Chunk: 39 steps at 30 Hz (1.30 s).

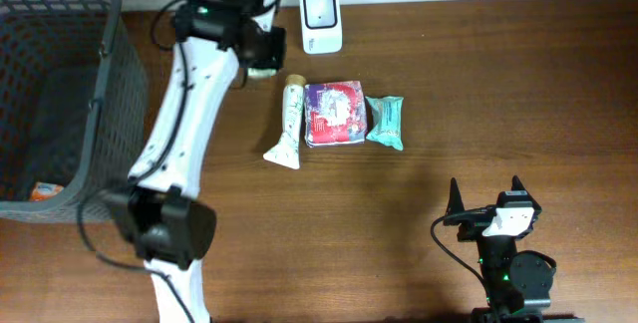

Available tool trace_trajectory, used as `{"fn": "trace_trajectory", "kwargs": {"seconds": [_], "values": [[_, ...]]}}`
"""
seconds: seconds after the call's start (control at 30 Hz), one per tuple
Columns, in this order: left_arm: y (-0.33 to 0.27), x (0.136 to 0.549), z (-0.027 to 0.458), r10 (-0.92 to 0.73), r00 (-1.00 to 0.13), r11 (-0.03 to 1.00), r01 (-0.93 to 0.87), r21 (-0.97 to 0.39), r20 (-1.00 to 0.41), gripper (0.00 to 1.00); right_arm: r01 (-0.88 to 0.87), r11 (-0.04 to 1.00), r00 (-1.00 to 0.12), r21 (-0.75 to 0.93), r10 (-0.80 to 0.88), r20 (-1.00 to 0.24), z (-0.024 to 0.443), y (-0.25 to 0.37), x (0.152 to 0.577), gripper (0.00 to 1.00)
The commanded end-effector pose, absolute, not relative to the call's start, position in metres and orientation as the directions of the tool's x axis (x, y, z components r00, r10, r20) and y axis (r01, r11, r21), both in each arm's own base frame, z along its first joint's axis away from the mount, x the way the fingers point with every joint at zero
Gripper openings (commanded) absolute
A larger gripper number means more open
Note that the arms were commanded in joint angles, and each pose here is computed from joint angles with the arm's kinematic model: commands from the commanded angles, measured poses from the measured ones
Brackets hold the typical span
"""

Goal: Scan the item barcode

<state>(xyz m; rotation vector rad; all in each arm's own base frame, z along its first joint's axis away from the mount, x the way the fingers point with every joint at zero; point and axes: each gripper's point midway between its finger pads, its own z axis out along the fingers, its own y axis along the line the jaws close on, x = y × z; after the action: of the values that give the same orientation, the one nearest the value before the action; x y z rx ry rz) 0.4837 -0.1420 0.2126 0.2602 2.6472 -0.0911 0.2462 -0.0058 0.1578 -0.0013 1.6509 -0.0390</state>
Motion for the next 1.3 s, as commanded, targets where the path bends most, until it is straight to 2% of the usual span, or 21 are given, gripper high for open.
{"fn": "trace_trajectory", "kwargs": {"seconds": [0.0, 0.1, 0.17, 0.23, 0.27, 0.3, 0.33, 0.37, 0.4, 0.47, 0.5, 0.6, 0.67, 0.8, 0.87, 0.93, 1.03, 1.13, 1.17, 1.27], "values": [[-0.126, 0.49, 0.157, 0.202, -0.916, 0.979, 0.181, 0.091, -0.346, 0.0, 0.036, 0.999, -0.088, -0.023, -0.02, -0.996, 0.154, -0.008, 0.246, 0.99], [-0.131, 0.472, 0.086, 0.216, -0.966, 0.976, 0.21, 0.057, -0.14, 0.0, 0.036, 0.999, -0.088, -0.023, -0.02, -0.996, 0.154, -0.008, 0.246, 0.99], [-0.13, 0.469, 0.064, 0.218, -0.972, 0.975, 0.214, 0.061, -0.089, 0.0, 0.036, 0.999, -0.088, -0.023, -0.02, -0.996, 0.154, -0.008, 0.246, 0.99], [-0.129, 0.469, 0.046, 0.217, -0.974, 0.975, 0.213, 0.064, -0.061, 0.14, 0.036, 0.999, -0.088, -0.023, -0.02, -0.996, 0.154, -0.008, 0.246, 0.99], [-0.129, 0.47, 0.046, 0.216, -0.974, 0.975, 0.212, 0.064, -0.061, 0.27, 0.036, 0.999, -0.088, -0.023, -0.02, -0.996, 0.154, -0.008, 0.246, 0.99], [-0.128, 0.47, 0.047, 0.216, -0.974, 0.975, 0.212, 0.071, -0.063, 0.47, 0.036, 0.999, -0.088, -0.023, -0.02, -0.996, 0.154, -0.008, 0.246, 0.99], [-0.127, 0.47, 0.05, 0.216, -0.974, 0.975, 0.211, 0.071, -0.064, 0.59, 0.036, 0.999, -0.088, -0.023, -0.02, -0.996, 0.154, -0.008, 0.246, 0.99], [-0.127, 0.473, 0.058, 0.213, -0.974, 0.976, 0.208, 0.07, -0.074, 0.82, 0.036, 0.999, -0.088, -0.023, -0.02, -0.996, 0.154, -0.008, 0.246, 0.99], [-0.125, 0.479, 0.08, 0.205, -0.973, 0.978, 0.198, 0.068, -0.107, 0.98, 0.036, 0.999, -0.088, -0.023, -0.02, -0.996, 0.154, -0.008, 0.246, 0.99], [-0.114, 0.494, 0.139, 0.171, -0.961, 0.985, 0.163, 0.058, -0.218, 0.97, 0.036, 0.999, -0.088, -0.023, -0.02, -0.996, 0.154, -0.008, 0.246, 0.99], [-0.1, 0.504, 0.206, 0.132, -0.919, 0.991, 0.125, 0.043, -0.37, 0.98, 0.036, 0.999, -0.088, -0.023, -0.02, -0.996, 0.154, -0.008, 0.246, 0.99], [-0.05, 0.5, 0.315, 0.024, -0.778, 1.0, 0.02, 0.013, -0.627, 1.0, 0.036, 0.999, -0.088, -0.023, -0.02, -0.996, 0.154, -0.008, 0.246, 0.99], [0.004, 0.48, 0.356, -0.064, -0.725, 0.996, -0.089, 0.001, -0.686, 0.99, 0.036, 0.999, -0.088, -0.023, -0.02, -0.996, 0.154, -0.008, 0.246, 0.99], [0.119, 0.438, 0.389, -0.328, -0.607, 0.913, -0.401, -0.078, -0.724, 0.99, 0.036, 0.999, -0.088, -0.023, -0.02, -0.996, 0.154, -0.008, 0.246, 0.99], [0.18, 0.42, 0.376, -0.459, -0.562, 0.827, -0.553, -0.1, -0.689, 1.0, 0.036, 0.999, -0.088, -0.023, -0.02, -0.996, 0.154, -0.008, 0.246, 0.99], [0.218, 0.406, 0.347, -0.537, -0.58, 0.77, -0.634, -0.076, -0.613, 1.0, 0.036, 0.999, -0.088, -0.023, -0.02, -0.996, 0.154, -0.008, 0.246, 0.99], [0.255, 0.382, 0.278, -0.673, -0.594, 0.643, -0.764, 0.049, -0.441, 1.0, 0.036, 0.999, -0.088, -0.023, -0.02, -0.996, 0.154, -0.008, 0.246, 0.99], [0.262, 0.389, 0.208, -0.714, -0.621, 0.627, -0.773, 0.101, -0.323, 0.96, 0.036, 0.999, -0.088, -0.023, -0.02, -0.996, 0.154, -0.008, 0.246, 0.99], [0.261, 0.385, 0.181, -0.777, -0.565, 0.561, -0.822, 0.101, -0.279, 0.95, 0.036, 0.999, -0.088, -0.023, -0.02, -0.996, 0.154, -0.008, 0.246, 0.99], [0.263, 0.38, 0.13, -0.807, -0.548, 0.534, -0.836, 0.127, -0.22, 0.96, 0.036, 0.999, -0.088, -0.023, -0.02, -0.996, 0.154, -0.008, 0.246, 0.99]]}}
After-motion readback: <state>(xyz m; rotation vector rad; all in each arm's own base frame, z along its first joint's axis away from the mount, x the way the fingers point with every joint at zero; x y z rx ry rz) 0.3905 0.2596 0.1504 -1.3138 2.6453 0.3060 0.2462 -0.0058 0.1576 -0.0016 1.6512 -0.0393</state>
